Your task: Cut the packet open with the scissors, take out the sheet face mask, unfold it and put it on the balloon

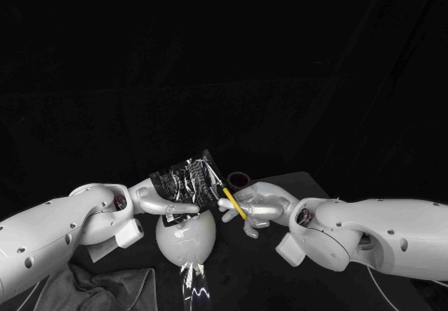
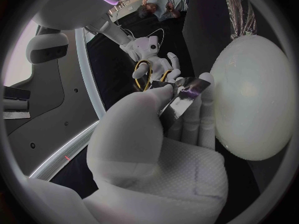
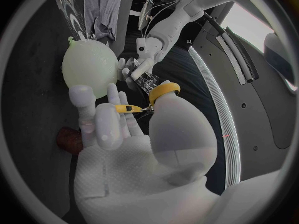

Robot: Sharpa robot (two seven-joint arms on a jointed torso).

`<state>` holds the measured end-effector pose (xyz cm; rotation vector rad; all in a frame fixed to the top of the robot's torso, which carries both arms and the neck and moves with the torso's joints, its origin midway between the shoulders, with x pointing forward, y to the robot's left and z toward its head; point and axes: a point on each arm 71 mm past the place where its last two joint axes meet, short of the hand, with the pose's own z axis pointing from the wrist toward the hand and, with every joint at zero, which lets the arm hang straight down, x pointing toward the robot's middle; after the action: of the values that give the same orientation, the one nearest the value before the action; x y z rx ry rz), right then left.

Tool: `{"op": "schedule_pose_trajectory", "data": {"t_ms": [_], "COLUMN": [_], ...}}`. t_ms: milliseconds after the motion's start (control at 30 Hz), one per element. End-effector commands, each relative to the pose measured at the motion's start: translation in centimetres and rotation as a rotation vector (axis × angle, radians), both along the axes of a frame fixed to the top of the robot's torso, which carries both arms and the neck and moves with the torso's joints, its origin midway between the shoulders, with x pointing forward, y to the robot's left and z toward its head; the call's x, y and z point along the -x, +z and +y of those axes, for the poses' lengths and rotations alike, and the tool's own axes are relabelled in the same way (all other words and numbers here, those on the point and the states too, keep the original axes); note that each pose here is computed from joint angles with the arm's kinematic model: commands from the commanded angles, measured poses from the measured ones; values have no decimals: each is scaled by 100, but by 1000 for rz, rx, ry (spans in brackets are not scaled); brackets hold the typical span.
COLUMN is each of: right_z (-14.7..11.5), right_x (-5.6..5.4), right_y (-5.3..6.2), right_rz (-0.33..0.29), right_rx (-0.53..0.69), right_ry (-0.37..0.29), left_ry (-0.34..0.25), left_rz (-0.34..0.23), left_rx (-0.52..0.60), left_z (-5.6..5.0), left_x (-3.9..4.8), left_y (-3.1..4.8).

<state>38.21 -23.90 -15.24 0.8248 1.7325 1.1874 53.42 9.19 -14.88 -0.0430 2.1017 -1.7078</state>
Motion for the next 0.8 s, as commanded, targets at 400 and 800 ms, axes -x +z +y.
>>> {"op": "schedule_pose_trajectory", "data": {"t_ms": [400,800], "right_z": [26,24], "right_x": [-51,-153], "right_y": [78,92], "right_rz": [-43,-32], "right_rx": [5,22], "right_ry": [20,33], "left_ry": [-20,-27], "left_rz": [-7,-14], "left_rx": [-27,-40], "left_z": [-24,-38], "left_x": [19,27], "left_y": [-13,-19]}}
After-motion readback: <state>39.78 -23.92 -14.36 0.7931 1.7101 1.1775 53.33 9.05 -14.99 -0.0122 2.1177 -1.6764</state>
